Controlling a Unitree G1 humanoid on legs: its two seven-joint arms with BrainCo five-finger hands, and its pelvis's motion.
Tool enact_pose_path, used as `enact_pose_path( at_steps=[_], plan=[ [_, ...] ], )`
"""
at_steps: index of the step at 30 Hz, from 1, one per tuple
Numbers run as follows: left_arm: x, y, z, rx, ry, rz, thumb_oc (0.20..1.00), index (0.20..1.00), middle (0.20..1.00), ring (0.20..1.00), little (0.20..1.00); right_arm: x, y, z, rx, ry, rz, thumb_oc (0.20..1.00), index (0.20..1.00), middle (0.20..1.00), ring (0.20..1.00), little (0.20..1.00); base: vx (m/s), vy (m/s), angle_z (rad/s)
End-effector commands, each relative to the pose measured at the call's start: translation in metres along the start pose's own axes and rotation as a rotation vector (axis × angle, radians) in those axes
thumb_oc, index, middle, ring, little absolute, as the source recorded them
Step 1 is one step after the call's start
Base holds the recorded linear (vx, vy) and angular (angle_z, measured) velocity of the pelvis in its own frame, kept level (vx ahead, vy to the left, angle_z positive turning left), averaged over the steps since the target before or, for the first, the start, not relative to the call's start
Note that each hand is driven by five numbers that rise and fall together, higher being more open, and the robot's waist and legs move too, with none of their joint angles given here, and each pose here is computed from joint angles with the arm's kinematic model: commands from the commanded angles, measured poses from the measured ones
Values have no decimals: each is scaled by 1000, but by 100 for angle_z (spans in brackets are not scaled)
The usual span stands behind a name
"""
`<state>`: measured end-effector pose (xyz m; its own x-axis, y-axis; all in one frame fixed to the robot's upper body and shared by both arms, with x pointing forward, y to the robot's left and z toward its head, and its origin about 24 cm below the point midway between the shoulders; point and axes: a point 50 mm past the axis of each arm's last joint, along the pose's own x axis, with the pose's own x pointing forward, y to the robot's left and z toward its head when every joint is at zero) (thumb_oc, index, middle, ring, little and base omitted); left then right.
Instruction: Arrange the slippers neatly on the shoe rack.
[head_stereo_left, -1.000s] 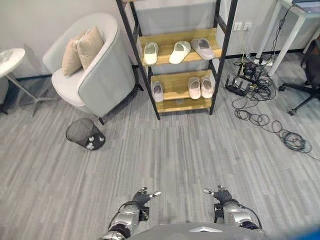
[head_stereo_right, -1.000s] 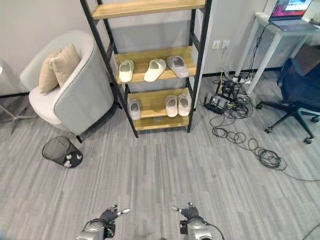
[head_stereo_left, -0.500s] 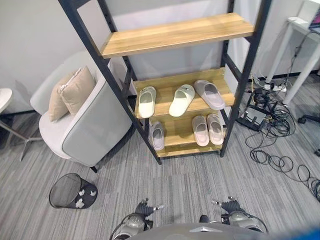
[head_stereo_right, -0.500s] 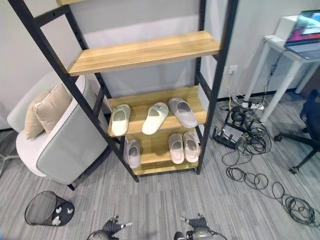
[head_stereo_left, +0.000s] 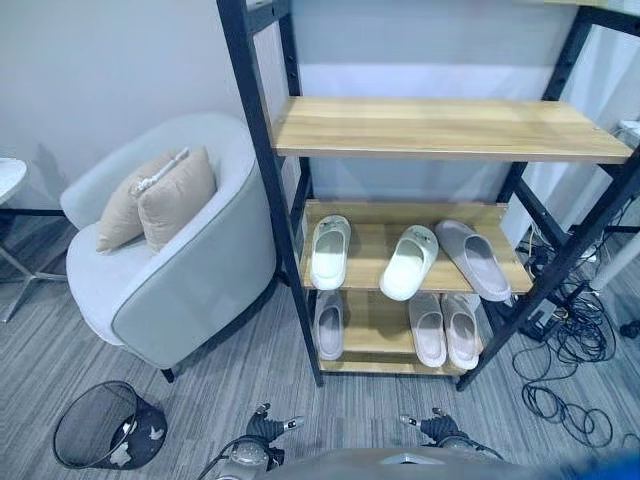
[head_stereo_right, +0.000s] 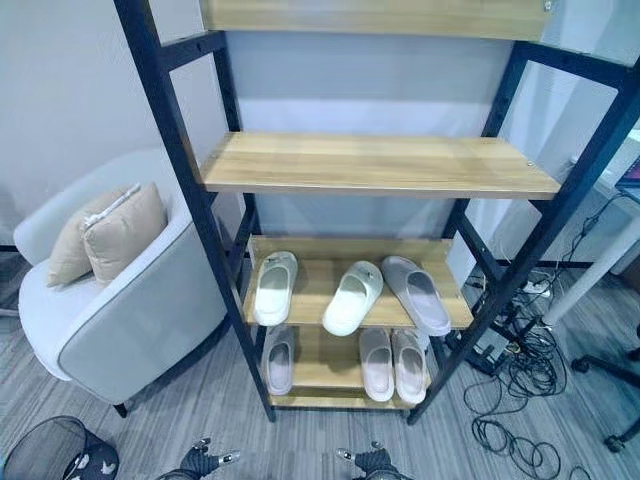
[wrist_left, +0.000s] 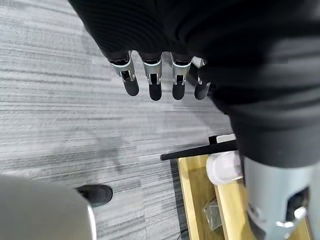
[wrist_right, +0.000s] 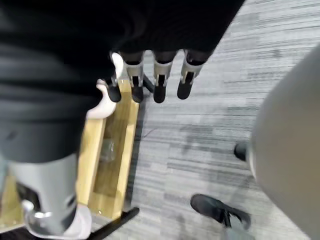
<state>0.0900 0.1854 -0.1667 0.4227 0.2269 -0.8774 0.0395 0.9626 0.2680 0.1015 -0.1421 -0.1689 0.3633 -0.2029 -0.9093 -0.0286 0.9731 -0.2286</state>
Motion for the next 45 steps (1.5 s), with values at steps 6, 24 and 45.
enact_pose_path(
  at_steps=[6,24,45],
  plan=[
    [-5,-24,-11,75,45,-65,1000,1000,1000,1000,1000,-1,-6,-14,-65,12,-16,1000,1000,1000,1000,1000,-45,-138,7],
    [-3,-4,-17,35,63,-22,1000,1000,1000,1000,1000,-2,-31,15,-159,-221,301,1000,1000,1000,1000,1000,10,-92,5],
    [-8,-16,-27,138,88,-46,1000,1000,1000,1000,1000,-77,90,98,-673,-510,1062,1000,1000,1000,1000,1000,-4,19,4]
  ],
)
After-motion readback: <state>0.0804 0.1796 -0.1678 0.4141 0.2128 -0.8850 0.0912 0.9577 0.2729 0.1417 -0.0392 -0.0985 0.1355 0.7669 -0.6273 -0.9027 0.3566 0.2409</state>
